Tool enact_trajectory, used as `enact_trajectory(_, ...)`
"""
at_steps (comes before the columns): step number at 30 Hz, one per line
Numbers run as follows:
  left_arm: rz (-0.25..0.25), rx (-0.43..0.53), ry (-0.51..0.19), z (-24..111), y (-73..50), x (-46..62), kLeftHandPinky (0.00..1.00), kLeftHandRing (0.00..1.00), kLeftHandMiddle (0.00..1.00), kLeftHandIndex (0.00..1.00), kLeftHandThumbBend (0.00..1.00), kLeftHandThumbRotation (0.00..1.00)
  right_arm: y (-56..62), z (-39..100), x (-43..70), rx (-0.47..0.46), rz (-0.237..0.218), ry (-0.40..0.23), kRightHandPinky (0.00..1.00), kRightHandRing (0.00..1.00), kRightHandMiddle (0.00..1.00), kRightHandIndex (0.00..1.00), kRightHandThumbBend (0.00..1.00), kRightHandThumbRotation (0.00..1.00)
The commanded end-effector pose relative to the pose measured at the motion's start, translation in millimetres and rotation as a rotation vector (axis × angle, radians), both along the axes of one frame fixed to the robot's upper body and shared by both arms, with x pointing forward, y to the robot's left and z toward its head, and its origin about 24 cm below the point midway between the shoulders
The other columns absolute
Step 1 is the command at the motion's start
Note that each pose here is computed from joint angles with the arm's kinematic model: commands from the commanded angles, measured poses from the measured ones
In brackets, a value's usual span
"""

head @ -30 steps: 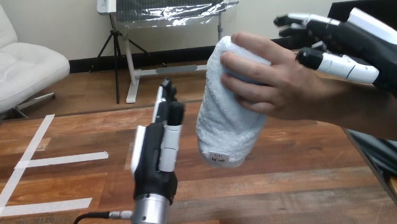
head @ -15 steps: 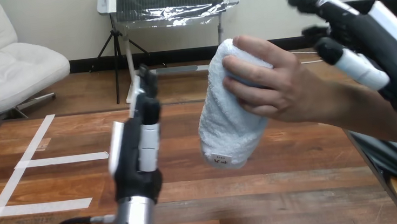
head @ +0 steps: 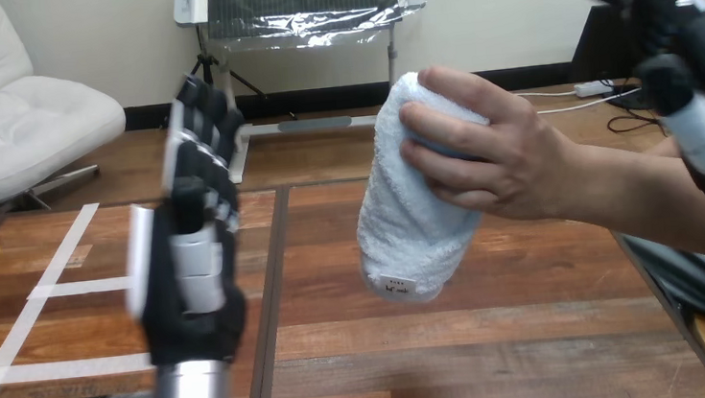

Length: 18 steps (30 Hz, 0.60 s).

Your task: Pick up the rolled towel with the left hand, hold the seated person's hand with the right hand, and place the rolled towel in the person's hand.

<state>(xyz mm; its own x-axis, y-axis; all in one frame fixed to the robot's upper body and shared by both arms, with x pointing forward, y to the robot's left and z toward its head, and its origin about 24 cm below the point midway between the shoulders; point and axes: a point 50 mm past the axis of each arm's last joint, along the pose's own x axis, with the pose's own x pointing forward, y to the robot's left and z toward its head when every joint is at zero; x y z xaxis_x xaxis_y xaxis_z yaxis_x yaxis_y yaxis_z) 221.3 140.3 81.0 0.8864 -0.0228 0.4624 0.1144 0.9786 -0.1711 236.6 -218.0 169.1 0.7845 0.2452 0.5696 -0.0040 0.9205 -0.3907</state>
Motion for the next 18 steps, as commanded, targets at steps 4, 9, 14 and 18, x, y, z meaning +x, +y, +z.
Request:
enact_trajectory(4,-0.021,0.011,-0.157,28.1,12.2,-11.2,0.87,0.91,0.94,0.93,1.0,1.0,11.3,11.1,-22.4,0.121,0.021,-0.117,0.79,0.88,0.89,0.87,1.0,1.0)
enact_trajectory(9,-0.021,0.019,-0.2,33.3,17.0,-18.1,0.83,0.9,0.92,0.89,0.99,1.0,18.1,8.6,-35.0,0.161,0.049,-0.134,0.77,0.88,0.89,0.87,1.0,1.0)
enact_trajectory(14,-0.048,0.019,-0.252,38.7,20.9,-24.9,0.82,0.9,0.92,0.87,0.97,1.0,26.8,4.8,-49.0,0.2,0.067,-0.157,0.79,0.88,0.88,0.87,1.0,1.0)
enact_trajectory(18,-0.06,0.014,-0.281,41.4,23.6,-28.8,0.81,0.91,0.91,0.85,0.97,1.0,32.8,2.4,-57.6,0.231,0.103,-0.169,0.79,0.88,0.88,0.88,1.0,1.0)
